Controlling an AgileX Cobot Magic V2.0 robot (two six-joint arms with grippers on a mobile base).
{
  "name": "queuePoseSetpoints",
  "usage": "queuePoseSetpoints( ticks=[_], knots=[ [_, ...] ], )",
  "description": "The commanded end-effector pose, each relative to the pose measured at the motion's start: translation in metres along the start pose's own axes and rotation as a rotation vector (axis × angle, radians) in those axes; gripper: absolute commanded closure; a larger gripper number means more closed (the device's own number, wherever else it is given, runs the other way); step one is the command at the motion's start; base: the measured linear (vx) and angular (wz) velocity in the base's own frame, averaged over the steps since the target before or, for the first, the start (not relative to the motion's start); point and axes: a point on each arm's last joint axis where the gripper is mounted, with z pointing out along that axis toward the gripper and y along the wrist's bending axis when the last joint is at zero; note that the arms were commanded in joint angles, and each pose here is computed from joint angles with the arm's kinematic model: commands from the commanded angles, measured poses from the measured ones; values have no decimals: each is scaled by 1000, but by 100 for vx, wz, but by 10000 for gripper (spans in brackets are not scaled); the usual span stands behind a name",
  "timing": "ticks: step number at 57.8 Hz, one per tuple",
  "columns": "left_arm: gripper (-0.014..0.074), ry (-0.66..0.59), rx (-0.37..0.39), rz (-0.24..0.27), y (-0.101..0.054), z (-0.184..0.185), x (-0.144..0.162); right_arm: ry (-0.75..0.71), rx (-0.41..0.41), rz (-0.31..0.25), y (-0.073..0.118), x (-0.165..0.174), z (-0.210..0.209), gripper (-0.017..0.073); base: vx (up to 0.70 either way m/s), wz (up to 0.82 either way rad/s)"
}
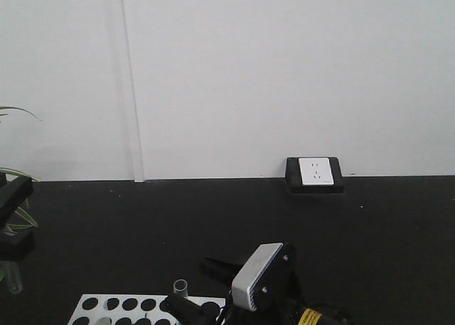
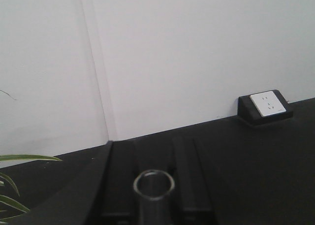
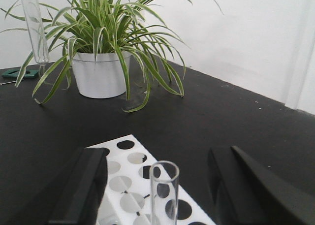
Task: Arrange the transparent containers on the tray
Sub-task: 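Reach the right gripper to another glass test tube, grasp and lift it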
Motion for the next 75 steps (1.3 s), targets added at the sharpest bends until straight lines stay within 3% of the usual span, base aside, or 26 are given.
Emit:
queuePoseSetpoints(
  ticks=[1,17,25,31,41,45,53,63,75],
  knots=[
    [601,-120,24,-22,-3,-4,-19,-143,-30,-7,1,-20,3,72,0,0],
    [601,-120,24,-22,-3,-4,-19,-109,-30,2,-12,-1,31,76,0,0],
    [601,-120,24,-22,-3,-4,-19,-105,-33,7,-15,4,39,120,0,0],
    [601,-122,25,-21,-3,-4,-20,-117,-37,8,-14,3,39,242,0,0],
    [601,-124,25,-21,-3,-4,-20,-138,-41,1,-14,-3,37,572,0,0],
    [601,-124,25,-21,-3,-4,-20,-152,-40,-5,-13,-10,35,573,0,0],
    [601,-122,25,-21,-3,-4,-20,-192,-30,-26,-12,-34,29,573,0,0],
    [601,-95,18,-22,-2,-4,-17,-192,23,-78,-12,-93,17,572,0,0],
    [601,-61,9,-22,-2,-3,-14,-152,167,-26,-11,-150,-22,572,0,0]
  ],
)
